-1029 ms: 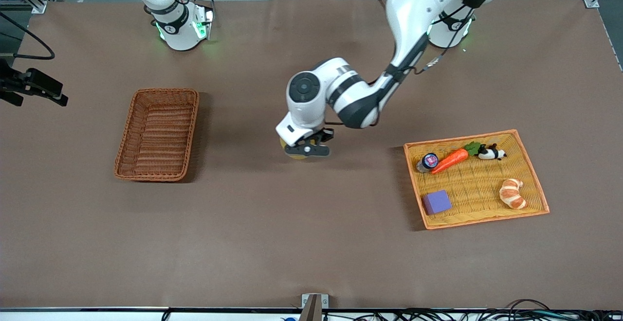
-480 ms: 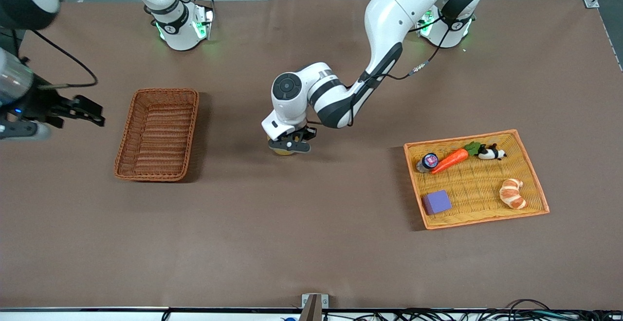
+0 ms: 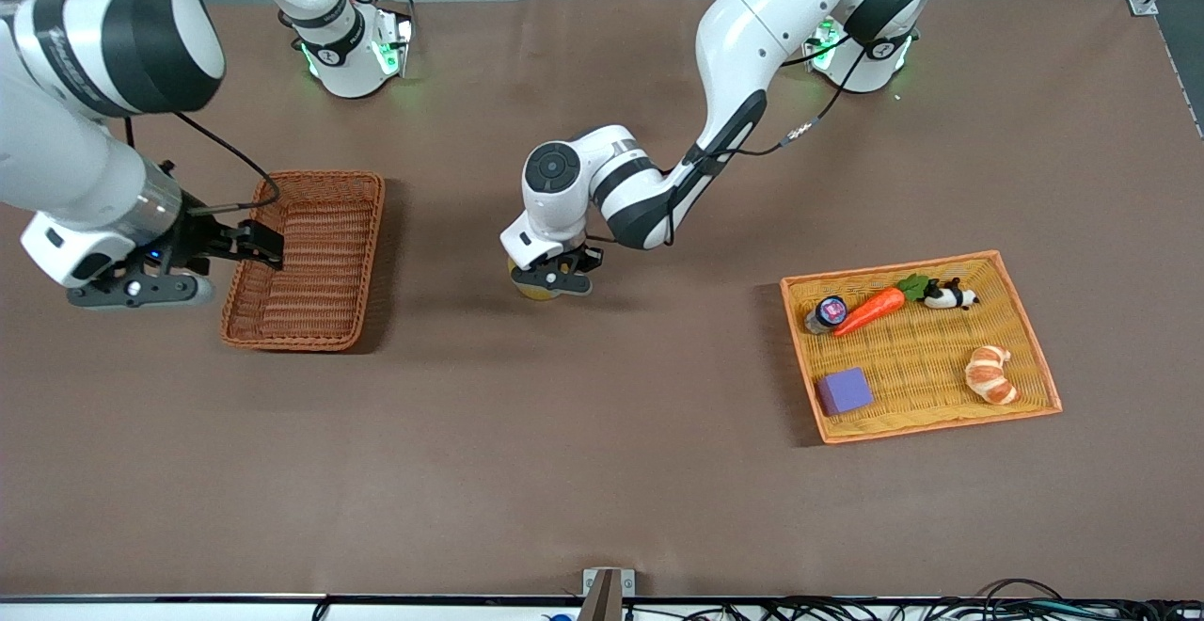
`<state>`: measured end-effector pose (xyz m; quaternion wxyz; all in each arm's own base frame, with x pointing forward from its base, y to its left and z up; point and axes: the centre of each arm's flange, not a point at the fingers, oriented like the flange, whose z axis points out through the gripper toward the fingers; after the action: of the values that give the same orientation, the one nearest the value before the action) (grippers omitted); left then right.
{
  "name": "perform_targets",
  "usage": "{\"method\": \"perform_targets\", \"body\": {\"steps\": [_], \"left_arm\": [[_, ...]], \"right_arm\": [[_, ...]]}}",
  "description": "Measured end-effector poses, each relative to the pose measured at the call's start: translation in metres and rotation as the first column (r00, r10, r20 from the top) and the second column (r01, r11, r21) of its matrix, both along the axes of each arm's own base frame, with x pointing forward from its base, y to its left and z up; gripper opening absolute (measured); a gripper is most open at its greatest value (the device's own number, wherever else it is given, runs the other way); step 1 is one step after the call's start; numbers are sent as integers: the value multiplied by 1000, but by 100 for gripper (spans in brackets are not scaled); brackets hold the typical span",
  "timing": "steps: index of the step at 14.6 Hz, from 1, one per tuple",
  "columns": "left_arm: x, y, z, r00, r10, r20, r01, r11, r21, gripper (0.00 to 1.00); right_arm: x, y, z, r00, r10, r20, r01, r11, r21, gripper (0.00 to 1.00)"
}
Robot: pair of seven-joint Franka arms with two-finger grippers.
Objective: Move tape to another basket
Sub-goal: 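Lift the tape roll with the left gripper while the right gripper reaches toward it, then grasp the tape with the right gripper while the left gripper releases and withdraws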
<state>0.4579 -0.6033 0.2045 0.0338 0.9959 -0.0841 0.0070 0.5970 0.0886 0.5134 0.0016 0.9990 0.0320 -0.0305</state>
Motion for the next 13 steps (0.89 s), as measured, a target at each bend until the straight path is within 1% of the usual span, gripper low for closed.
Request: {"method": "perform_targets", "body": {"steps": [1, 2, 3, 4, 6, 8, 9, 11, 13], "left_arm": [[2, -1, 3, 1000, 2, 6, -2, 1000, -9, 45], [5, -2, 9, 1000, 5, 14, -4, 1000, -16, 51], [8, -2, 15, 1000, 6, 24, -6, 1000, -22, 51], [11, 0, 21, 999, 7, 33, -6, 1000, -24, 56], [20, 6, 38, 999, 18, 52, -16, 999, -31, 74], [35, 24, 68, 996, 41, 74, -38, 999, -36, 93], [43, 37, 88, 995, 54, 89, -51, 998, -37, 100], [57, 76, 138, 988, 92, 122, -88, 996, -34, 100], [63, 119, 185, 978, 133, 159, -130, 991, -27, 100]], "right_arm": [[1, 5, -8, 1000, 8, -10, -8, 1000, -1, 100], [2, 11, -18, 1000, 17, -16, -17, 1000, 0, 100], [1, 17, -29, 999, 29, -20, -29, 1000, 1, 100], [-1, 26, -40, 999, 41, -22, -41, 999, 3, 100], [-9, 53, -66, 999, 39, -15, -39, 999, 9, 100], [-25, 96, -94, 1000, 25, -3, -25, 999, 19, 100], [-35, 117, -107, 1000, 26, -1, -26, 999, 24, 100], [-53, 153, -133, 1000, 20, 0, -20, 999, 29, 100], [-66, 182, -161, 1000, 10, 3, -10, 999, 35, 100]]}}
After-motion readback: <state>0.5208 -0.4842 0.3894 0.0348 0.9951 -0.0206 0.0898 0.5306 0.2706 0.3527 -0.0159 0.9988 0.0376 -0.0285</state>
